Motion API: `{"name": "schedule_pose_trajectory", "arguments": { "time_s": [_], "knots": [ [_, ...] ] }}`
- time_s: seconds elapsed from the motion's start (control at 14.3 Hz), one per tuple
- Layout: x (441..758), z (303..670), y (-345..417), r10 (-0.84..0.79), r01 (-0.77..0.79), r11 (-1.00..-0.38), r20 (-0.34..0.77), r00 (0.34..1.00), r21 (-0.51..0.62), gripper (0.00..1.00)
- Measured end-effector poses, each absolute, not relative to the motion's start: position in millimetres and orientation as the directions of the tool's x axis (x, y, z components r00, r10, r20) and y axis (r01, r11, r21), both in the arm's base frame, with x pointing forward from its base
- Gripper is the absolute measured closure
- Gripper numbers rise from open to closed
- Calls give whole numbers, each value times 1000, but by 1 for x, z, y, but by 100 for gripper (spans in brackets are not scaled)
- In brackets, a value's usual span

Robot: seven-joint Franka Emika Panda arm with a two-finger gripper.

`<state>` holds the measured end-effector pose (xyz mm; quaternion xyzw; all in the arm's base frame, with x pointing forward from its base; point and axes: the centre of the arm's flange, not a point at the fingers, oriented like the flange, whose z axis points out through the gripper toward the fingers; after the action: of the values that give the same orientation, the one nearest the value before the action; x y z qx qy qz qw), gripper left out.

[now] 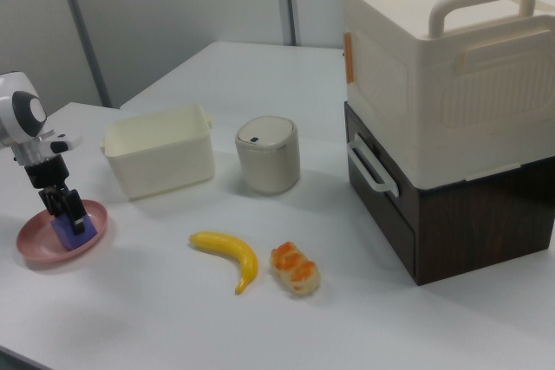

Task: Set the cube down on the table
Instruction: 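Lower the gripper around the purple cube and close on it, then lift the cube off the plate and carry it toward the banana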

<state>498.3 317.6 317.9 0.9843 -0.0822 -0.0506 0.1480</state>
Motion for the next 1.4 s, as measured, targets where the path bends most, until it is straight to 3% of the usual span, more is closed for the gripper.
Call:
{"name": "schedule_pose_trajectory", "arguments": {
  "time_s": [0.56, 0.77, 1.4],
  "knots": [
    [506, 357, 314, -189, -175, -941, -22, 982, 289, 39],
    [524, 379, 286, -243, -229, -927, -10, 970, 297, 39],
    [577, 362, 144, -452, -408, -833, -34, 891, 373, 41]
  ]
}}
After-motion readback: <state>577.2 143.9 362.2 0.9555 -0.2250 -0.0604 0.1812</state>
